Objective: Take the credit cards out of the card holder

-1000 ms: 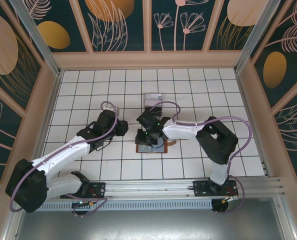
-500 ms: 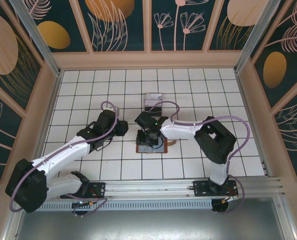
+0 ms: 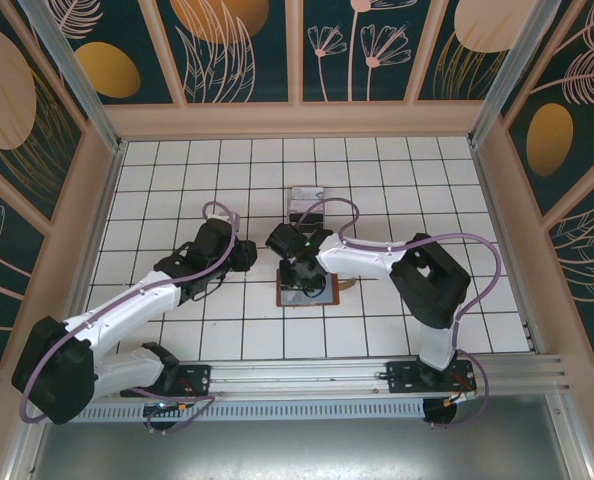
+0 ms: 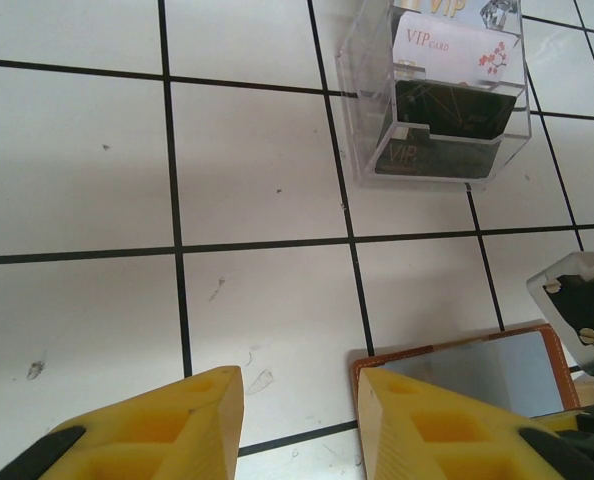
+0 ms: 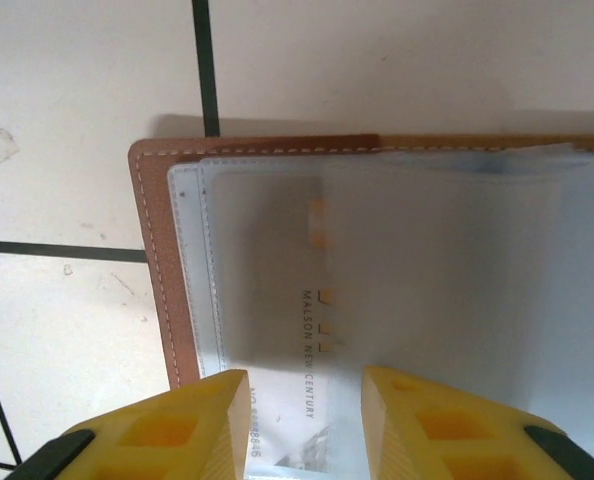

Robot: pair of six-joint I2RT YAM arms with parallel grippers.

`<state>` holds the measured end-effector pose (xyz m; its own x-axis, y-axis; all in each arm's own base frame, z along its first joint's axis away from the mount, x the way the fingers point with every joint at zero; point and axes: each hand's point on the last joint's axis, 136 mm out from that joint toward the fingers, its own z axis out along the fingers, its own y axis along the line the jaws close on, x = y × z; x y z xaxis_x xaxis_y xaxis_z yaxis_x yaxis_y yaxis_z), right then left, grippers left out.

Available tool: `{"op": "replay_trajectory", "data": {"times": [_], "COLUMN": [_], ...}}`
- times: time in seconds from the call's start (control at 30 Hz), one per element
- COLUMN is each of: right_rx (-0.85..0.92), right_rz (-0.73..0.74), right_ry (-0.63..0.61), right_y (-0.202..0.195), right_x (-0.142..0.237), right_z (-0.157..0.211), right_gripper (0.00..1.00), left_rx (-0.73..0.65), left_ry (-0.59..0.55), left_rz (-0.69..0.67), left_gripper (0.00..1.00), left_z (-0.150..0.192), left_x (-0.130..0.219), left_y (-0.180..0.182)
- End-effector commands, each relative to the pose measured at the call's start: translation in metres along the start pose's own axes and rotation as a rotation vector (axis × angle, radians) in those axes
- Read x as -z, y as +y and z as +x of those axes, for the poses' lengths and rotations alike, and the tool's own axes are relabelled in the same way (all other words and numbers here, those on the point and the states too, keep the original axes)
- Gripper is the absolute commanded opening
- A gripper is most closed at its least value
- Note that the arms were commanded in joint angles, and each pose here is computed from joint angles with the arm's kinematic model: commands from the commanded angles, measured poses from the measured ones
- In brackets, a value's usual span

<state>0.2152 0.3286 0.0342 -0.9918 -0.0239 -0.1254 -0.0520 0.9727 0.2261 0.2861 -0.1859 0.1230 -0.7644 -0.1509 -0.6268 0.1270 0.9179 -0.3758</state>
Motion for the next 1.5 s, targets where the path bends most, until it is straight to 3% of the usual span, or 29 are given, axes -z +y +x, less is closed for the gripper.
{"op": "replay_trajectory", "data": {"times": [0.0,0.33,0.83,1.17,1.47], "right_rx": [0.011,0.061,0.050,0.000,-0.050], "right_rz": [0.125,0.284,0.391,0.369,0.260], "right_ry": [-0.027,-0.042,-0.101,-0.114,-0.100], "right_y": [-0.016,-0.033,-0.056,-0.077,-0.096], "right_x": [0.004,0.007,0.030,0.038,0.033], "right_z": [-0.002,-0.001,-0.008,-0.008,-0.006], "right_gripper": [0.38,0.45,0.60,0.61,0.61], "left_rx": [-0.021,-0.029,-0.030,-0.021,-0.009], "left_ry": [-0.006,-0.007,-0.002,0.010,0.011], "left_rz": [0.006,0.010,0.031,0.043,0.057], "left_gripper": [0.37,0.37,0.37,0.38,0.38], "left_z": [-0.008,-0.011,-0.016,-0.016,-0.018], "left_x": [0.002,0.000,-0.001,-0.004,-0.004], "left_y": [-0.005,-0.007,-0.015,-0.018,-0.023]}}
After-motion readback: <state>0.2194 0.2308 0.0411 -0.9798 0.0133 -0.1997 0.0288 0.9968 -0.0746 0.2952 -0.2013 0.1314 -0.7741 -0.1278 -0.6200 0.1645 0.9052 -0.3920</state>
